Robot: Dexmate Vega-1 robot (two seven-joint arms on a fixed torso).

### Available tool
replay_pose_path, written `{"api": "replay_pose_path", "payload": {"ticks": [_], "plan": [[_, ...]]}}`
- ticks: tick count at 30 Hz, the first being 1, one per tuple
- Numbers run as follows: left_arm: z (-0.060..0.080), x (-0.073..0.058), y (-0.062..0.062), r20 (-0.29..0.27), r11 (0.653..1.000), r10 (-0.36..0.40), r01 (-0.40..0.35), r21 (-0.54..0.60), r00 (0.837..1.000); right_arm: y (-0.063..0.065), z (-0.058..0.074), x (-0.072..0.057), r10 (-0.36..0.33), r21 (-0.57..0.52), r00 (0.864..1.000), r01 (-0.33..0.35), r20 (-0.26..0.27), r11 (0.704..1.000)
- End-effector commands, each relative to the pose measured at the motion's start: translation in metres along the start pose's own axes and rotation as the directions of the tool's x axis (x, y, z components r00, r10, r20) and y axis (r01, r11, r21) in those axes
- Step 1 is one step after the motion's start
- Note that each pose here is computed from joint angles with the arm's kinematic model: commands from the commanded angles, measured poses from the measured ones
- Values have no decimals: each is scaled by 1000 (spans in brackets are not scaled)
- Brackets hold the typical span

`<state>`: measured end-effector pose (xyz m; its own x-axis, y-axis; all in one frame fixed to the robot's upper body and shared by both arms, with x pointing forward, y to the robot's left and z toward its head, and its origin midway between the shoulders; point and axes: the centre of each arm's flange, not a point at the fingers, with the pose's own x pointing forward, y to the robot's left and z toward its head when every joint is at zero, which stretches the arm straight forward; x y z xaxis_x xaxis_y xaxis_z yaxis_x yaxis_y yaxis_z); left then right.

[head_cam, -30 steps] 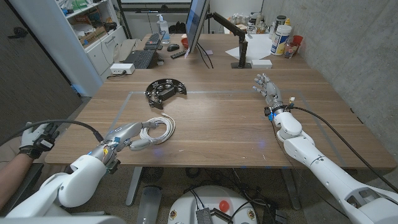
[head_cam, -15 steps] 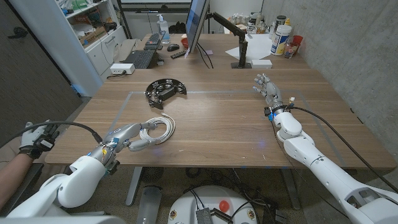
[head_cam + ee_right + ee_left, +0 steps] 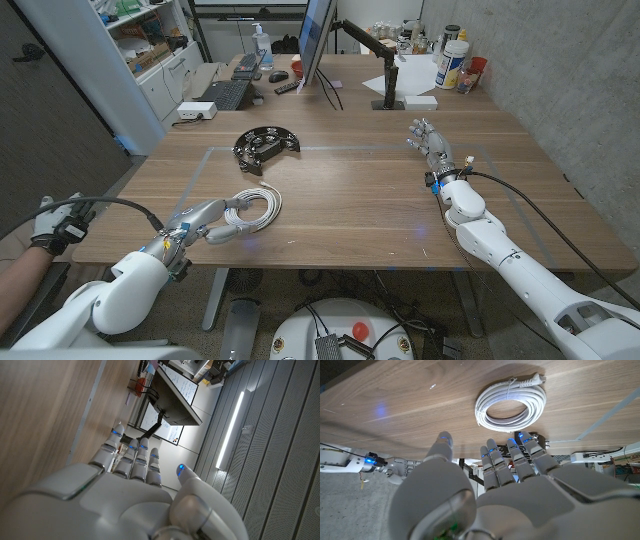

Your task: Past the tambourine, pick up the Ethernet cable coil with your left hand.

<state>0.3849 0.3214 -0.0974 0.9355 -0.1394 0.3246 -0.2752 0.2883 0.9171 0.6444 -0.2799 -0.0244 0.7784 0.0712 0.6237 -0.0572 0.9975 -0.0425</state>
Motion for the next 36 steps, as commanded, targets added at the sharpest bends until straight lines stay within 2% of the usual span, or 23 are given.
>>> {"api": "replay_pose_path", "payload": {"ticks": [1, 15, 29, 36], "plan": [[-5, 0, -2, -13, 1000, -5, 5, 2, 1000, 0, 0, 0, -2, -2, 1000, 2, 1, 1000], [-4, -1, 0, -34, 999, -37, 37, 15, 999, 0, 0, 0, -3, -1, 1000, 3, -1, 1000], [-5, -3, -1, -41, 999, -35, 36, 12, 999, 0, 0, 0, -2, -2, 1000, 2, 1, 1000], [-5, -6, 4, -45, 1000, -22, 23, 14, 999, 0, 0, 0, 0, -1, 1000, 0, -2, 1000]]}}
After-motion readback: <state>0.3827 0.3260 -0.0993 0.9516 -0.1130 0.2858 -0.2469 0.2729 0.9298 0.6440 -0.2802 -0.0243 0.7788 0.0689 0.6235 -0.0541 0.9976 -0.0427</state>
